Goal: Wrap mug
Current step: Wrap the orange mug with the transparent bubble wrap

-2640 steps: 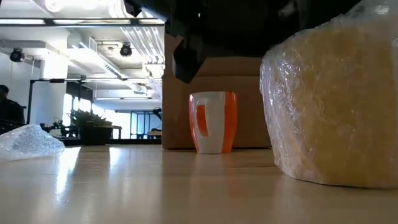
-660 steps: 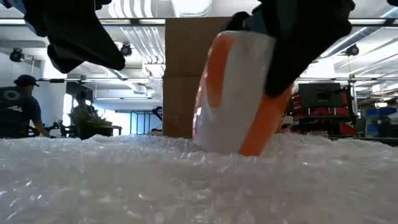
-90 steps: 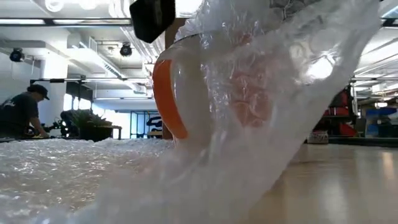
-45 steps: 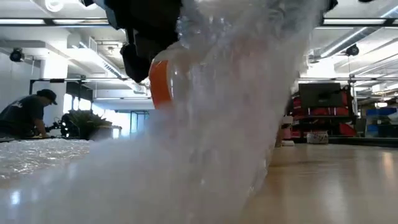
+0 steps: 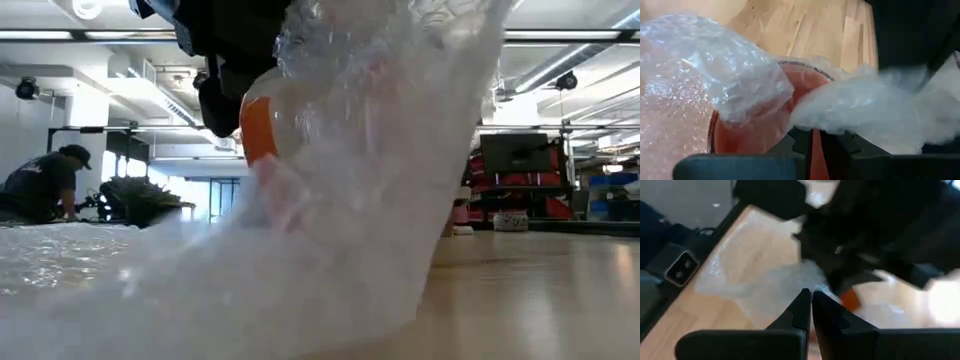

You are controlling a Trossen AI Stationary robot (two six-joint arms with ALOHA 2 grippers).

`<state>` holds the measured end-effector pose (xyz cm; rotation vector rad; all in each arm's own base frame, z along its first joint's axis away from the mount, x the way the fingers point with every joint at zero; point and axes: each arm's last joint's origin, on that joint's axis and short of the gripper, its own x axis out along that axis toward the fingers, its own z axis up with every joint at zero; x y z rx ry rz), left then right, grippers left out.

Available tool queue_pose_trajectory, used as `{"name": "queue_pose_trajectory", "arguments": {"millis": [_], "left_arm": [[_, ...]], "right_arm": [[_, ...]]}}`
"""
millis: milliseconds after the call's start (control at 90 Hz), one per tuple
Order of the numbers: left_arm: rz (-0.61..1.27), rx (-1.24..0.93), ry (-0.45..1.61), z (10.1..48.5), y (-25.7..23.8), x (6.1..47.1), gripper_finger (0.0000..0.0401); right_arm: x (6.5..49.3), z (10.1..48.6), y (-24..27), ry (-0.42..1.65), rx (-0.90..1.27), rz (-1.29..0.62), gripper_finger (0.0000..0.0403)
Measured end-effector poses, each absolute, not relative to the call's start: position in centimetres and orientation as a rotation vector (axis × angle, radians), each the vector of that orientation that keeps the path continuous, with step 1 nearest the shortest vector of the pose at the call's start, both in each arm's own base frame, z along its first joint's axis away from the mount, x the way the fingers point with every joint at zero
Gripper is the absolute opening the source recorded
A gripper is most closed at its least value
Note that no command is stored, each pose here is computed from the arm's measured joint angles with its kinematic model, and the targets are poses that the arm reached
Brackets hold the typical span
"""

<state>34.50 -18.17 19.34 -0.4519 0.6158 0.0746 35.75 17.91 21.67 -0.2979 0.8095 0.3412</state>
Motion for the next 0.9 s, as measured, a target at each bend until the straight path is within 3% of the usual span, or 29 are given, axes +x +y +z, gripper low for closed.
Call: {"name": "queue_pose_trajectory", "arguments": {"millis": [267,667,900], "left_arm": [[0.075,-0.445,0.621,19.4,-18.2,34.4,0.0020],[0.107,-0.369,0.694,24.2,-19.4,34.2,0.0020],[0.085,-0.323,0.651,24.1,-19.9,34.6,0.0020]], "right_arm": [[36.9,18.1,17.7,0.908,-0.291,0.326,0.0000],[36.7,18.0,17.3,0.935,-0.301,0.306,0.0000],[36.8,17.9,17.0,0.935,-0.302,0.298,0.0000]]}}
